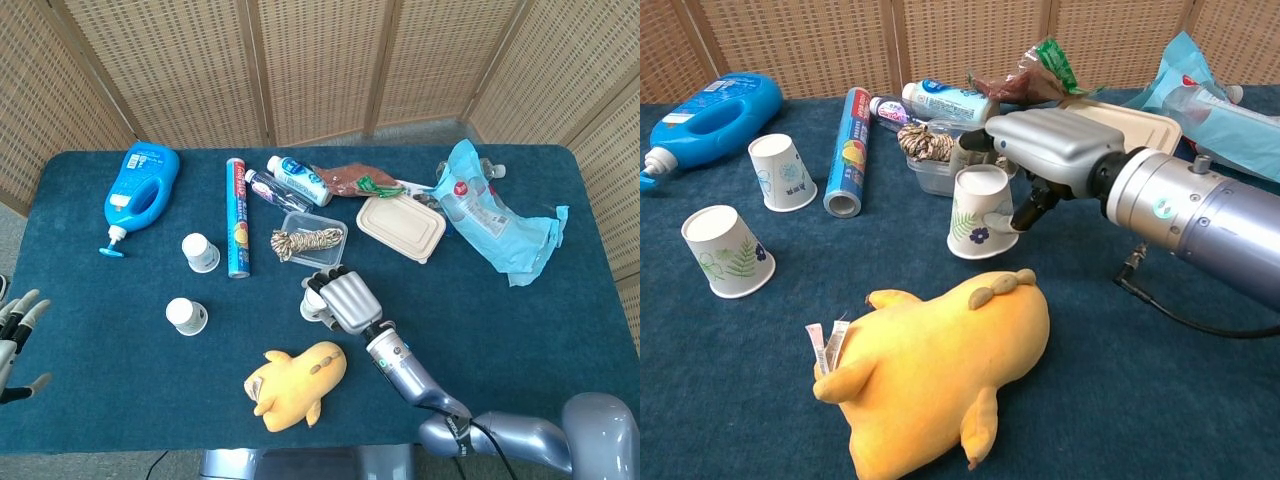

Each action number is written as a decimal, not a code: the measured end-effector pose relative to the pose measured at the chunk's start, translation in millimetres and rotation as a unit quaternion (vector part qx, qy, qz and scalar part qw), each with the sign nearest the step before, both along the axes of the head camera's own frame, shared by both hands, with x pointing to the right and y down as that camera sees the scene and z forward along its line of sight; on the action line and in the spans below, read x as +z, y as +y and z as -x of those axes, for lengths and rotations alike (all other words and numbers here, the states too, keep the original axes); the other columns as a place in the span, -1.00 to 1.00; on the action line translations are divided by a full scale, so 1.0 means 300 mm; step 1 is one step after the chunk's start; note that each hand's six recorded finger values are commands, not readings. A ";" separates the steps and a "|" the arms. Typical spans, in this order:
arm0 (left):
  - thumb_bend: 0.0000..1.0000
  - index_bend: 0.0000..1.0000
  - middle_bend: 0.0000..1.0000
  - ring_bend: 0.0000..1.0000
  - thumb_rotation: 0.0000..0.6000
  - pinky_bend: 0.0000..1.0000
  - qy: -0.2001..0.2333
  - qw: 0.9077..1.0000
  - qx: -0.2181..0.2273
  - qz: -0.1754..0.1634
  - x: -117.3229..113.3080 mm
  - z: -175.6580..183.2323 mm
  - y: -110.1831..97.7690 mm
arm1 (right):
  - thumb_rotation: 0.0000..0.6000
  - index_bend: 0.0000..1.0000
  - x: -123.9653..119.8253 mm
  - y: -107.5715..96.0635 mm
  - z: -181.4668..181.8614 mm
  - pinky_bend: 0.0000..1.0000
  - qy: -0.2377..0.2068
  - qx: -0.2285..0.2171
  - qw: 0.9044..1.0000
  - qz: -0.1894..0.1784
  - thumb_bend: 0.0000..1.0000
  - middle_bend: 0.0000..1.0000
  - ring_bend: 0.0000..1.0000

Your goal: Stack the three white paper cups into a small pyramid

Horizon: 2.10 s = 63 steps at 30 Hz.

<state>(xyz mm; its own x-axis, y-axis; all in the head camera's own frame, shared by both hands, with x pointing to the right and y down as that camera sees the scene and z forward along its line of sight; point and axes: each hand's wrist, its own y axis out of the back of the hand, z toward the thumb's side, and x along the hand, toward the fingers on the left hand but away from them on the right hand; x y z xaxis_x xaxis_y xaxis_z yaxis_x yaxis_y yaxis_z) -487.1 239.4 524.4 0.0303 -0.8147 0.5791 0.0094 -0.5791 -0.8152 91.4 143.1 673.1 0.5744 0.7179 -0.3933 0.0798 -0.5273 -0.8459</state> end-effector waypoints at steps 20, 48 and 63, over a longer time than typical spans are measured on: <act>-0.51 -1.00 -1.00 -1.00 1.00 -1.00 0.006 1.000 -0.004 -0.003 -0.012 0.006 -0.002 | 1.00 -0.87 0.051 0.009 0.047 -0.32 0.039 -0.020 0.999 -0.022 -0.23 -0.29 -0.45; -0.51 -1.00 -1.00 -1.00 1.00 -1.00 0.012 1.000 0.001 -0.003 -0.017 -0.005 0.005 | 1.00 -1.00 -0.131 -0.055 -0.155 -0.32 -0.038 0.030 0.997 -0.052 -0.58 -0.39 -0.46; -0.51 -1.00 -1.00 -1.00 1.00 -1.00 0.020 1.000 -0.001 -0.017 -0.046 -0.012 -0.012 | 1.00 -1.00 -0.205 -0.093 -0.535 -0.32 -0.063 0.104 0.989 -0.087 -0.80 -0.41 -0.46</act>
<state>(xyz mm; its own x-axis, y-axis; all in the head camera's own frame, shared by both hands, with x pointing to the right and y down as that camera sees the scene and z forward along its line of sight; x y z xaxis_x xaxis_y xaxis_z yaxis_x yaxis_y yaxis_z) -483.5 235.8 510.8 0.0506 -0.8344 0.5489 -0.0252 -0.5505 -0.8345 251.8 115.3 611.6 0.4443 0.8757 -0.1890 0.2807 -0.3365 -0.8989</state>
